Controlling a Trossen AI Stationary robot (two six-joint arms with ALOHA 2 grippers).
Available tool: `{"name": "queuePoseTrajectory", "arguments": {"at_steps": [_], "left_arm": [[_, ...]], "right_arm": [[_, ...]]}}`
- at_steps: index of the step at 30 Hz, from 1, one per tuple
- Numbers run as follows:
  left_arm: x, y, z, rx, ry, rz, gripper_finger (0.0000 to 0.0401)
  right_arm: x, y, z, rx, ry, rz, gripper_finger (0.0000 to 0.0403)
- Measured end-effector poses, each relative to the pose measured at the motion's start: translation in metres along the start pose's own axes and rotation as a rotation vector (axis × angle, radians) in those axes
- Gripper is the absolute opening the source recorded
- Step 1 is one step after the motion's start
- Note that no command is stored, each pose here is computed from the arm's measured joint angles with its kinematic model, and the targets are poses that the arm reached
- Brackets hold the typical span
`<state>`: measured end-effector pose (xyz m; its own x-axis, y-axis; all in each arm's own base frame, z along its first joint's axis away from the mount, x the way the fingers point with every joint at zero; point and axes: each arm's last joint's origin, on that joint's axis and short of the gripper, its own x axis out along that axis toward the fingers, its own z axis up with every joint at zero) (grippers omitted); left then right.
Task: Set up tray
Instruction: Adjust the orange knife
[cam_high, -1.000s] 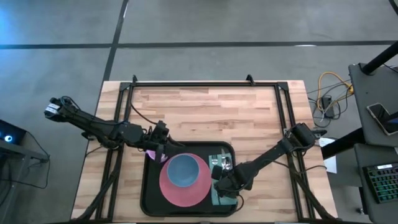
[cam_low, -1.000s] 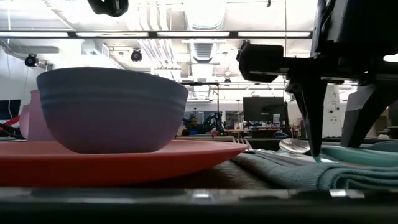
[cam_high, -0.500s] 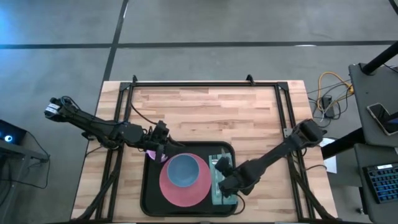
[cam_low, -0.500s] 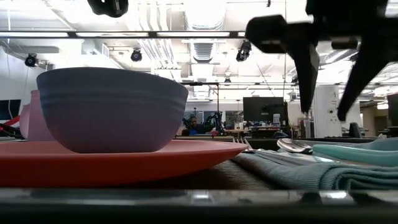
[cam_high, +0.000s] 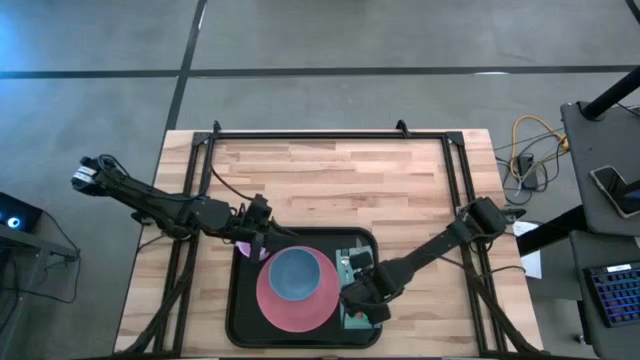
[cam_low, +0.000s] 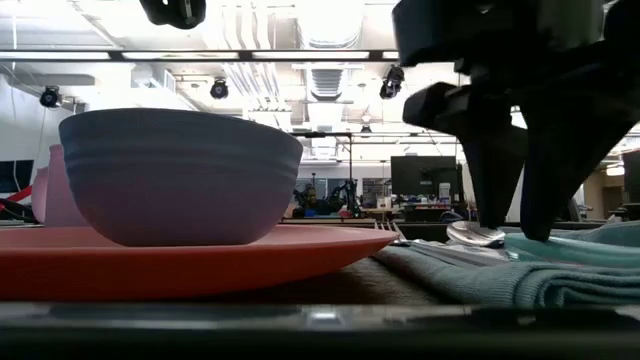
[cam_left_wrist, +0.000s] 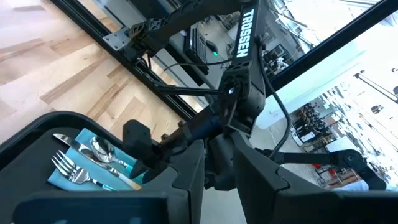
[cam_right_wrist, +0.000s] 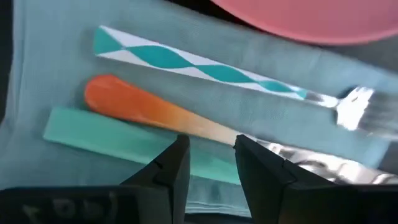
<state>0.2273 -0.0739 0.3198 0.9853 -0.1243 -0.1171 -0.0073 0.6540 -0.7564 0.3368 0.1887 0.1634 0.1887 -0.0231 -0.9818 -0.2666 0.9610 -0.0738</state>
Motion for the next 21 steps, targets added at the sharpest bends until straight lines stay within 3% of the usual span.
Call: {"name": "queuePoseTrajectory", "arguments": {"at_steps": [8,12,21], "left_arm": [[0.000,0.002,-0.002,0.002,0.006,0.007,0.0066],[0.000,0.002,-0.002,0.003,0.011,0.011,0.0066],[0.000,0.004,-0.004,0.007,0.023,0.024,0.0066]], "right_arm": [[-0.004,-0.001,0.002,-0.342,-0.037,-0.205,0.0106],[0.000,-0.003,0.001,-0.479,-0.014,-0.205,0.0100],[0.011,-0.004,-0.008,-0.635,0.033,-0.200,0.0086]]}}
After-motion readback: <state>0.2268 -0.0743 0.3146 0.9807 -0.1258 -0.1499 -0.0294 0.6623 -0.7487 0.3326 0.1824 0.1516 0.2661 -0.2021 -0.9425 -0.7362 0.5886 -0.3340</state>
